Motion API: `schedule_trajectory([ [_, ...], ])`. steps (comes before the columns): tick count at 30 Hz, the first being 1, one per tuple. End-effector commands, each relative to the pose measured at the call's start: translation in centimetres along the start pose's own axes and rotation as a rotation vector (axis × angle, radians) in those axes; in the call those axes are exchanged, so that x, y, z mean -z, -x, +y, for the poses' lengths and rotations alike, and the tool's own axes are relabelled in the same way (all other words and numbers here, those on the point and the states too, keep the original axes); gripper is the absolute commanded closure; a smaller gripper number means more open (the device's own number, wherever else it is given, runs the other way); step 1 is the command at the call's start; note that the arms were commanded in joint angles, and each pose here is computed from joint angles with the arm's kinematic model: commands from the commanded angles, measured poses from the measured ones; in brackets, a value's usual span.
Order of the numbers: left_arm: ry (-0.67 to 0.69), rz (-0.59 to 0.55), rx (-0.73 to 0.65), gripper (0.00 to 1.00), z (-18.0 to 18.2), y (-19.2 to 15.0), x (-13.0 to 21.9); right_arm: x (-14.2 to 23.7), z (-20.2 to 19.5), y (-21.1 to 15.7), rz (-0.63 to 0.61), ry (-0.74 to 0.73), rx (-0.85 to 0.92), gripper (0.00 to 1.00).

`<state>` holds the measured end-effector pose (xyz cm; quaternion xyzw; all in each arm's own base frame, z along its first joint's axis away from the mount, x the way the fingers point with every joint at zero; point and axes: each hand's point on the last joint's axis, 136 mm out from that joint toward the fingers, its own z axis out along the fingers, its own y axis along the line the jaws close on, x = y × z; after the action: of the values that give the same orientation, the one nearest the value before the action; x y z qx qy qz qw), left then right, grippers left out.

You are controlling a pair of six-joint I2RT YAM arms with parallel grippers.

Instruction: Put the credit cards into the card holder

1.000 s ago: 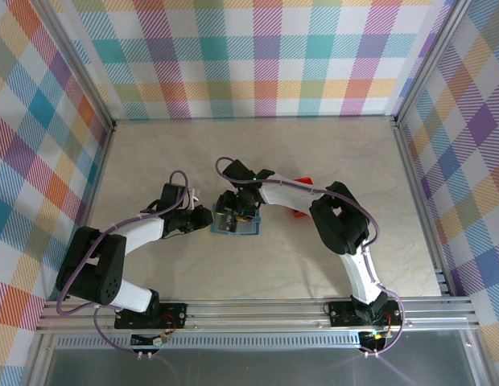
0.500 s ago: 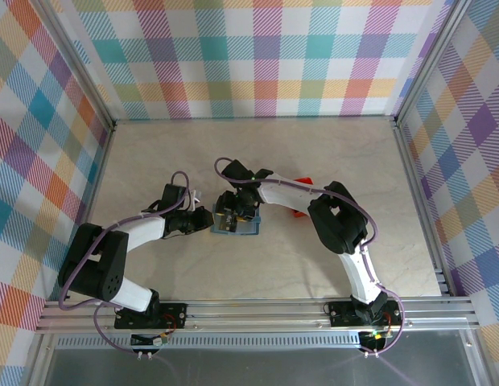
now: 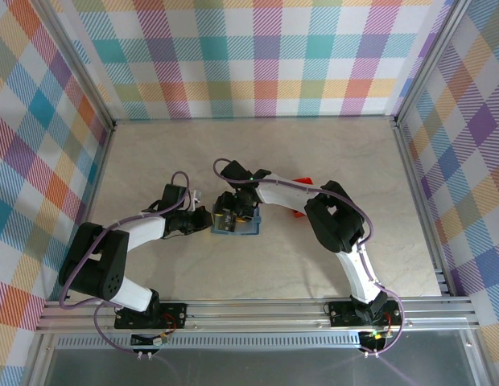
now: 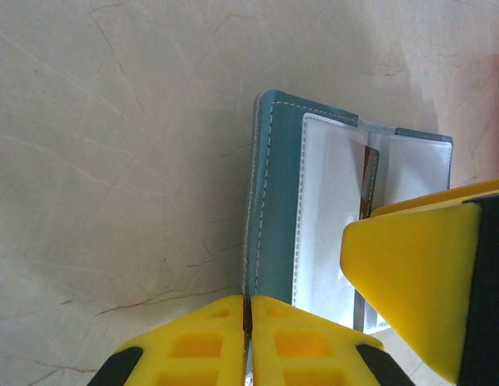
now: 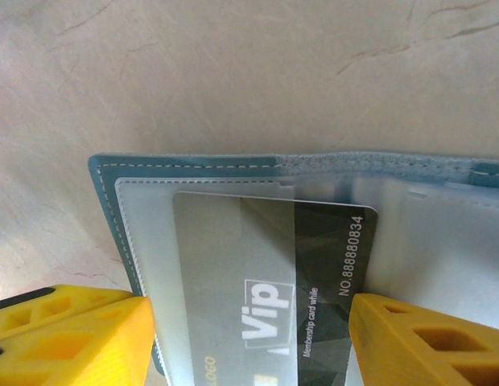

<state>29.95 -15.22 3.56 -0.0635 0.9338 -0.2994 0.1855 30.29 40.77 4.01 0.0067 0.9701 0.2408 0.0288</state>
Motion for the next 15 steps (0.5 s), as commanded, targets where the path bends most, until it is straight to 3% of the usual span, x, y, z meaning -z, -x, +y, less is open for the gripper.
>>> schedule_trajectory([
  [1,-0.021,0.005,-0.015,0.91,-0.1,-0.1,-0.1,-1.0,0.7,-0.3,0.031,0.019,-0.001,0.35],
  [15,-0.022,0.006,-0.016,0.93,-0.1,-0.1,0.0,-1.1,2.1,0.0,0.03,0.072,0.003,0.35],
])
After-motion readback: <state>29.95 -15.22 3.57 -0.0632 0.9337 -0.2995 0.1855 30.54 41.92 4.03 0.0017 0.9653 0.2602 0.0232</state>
